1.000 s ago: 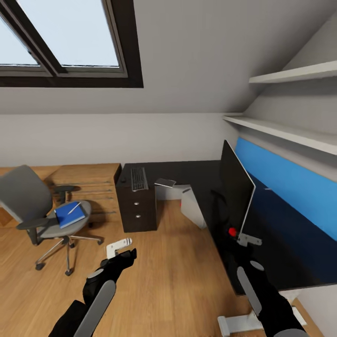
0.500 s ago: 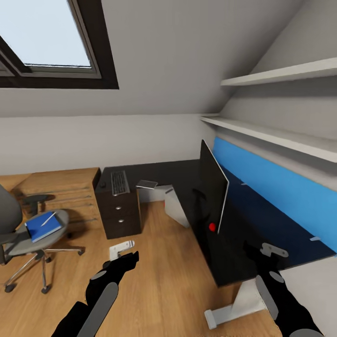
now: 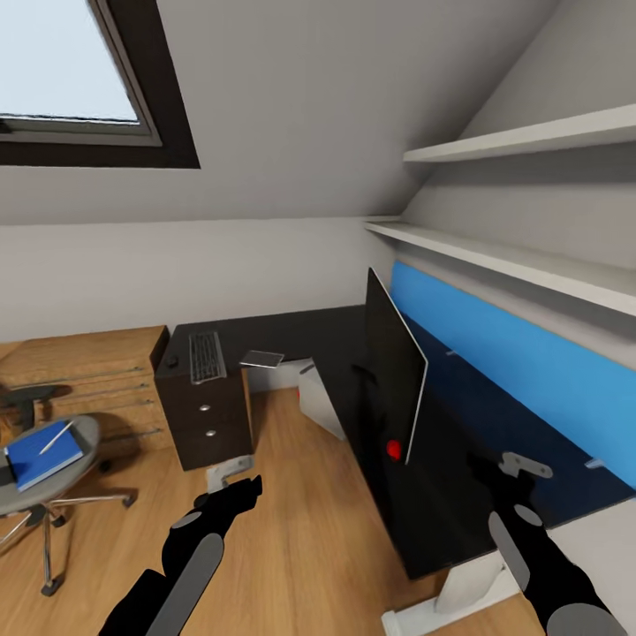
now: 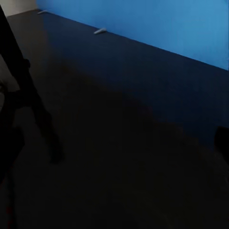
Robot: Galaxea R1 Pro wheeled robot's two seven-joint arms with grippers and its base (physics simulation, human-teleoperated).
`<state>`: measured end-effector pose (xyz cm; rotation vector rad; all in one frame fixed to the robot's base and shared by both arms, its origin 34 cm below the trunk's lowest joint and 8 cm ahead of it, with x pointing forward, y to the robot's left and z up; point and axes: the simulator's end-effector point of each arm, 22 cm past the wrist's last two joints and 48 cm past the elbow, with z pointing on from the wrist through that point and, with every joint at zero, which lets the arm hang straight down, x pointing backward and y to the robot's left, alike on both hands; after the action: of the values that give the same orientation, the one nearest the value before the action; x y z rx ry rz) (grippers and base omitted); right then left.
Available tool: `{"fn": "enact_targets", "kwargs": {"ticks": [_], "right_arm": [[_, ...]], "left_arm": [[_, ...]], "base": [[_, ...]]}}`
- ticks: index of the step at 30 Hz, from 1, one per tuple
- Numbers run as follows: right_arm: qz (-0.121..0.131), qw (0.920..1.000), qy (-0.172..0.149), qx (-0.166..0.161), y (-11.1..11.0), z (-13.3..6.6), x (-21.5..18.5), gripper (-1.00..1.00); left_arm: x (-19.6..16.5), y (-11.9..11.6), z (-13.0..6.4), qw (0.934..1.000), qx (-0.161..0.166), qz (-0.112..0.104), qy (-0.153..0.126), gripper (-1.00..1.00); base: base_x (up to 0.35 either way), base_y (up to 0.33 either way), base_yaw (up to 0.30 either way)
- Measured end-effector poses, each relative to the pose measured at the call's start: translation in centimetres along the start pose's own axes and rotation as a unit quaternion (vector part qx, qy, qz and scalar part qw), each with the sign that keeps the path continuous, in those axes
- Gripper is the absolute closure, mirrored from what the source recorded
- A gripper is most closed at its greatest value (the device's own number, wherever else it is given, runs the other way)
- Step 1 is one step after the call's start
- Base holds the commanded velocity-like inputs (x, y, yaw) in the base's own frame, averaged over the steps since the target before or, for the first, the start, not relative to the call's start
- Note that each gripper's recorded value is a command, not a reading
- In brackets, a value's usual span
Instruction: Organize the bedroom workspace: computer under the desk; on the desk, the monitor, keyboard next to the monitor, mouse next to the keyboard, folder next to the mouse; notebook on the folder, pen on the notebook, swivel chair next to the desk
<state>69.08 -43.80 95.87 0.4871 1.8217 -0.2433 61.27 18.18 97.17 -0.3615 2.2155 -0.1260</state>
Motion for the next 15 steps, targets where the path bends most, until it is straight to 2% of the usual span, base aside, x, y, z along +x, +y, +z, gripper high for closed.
{"fn": "enact_targets", "kwargs": {"ticks": [11,15], "right_arm": [[0.000,1.0000,-0.005,-0.002,0.2,0.0,-0.2,-1.00],[0.002,0.9999,-0.009,-0.005,0.5,-0.1,-0.5,-1.00]], "left_arm": [[0.2,0.0,0.1,1.0000,0.000,0.001,0.002,-1.00],[1.3,0.4,0.6,0.9998,-0.008,0.005,0.015,-1.00]], "base": [[0.312,0.000,-0.001],[0.190,0.000,0.000]]}}
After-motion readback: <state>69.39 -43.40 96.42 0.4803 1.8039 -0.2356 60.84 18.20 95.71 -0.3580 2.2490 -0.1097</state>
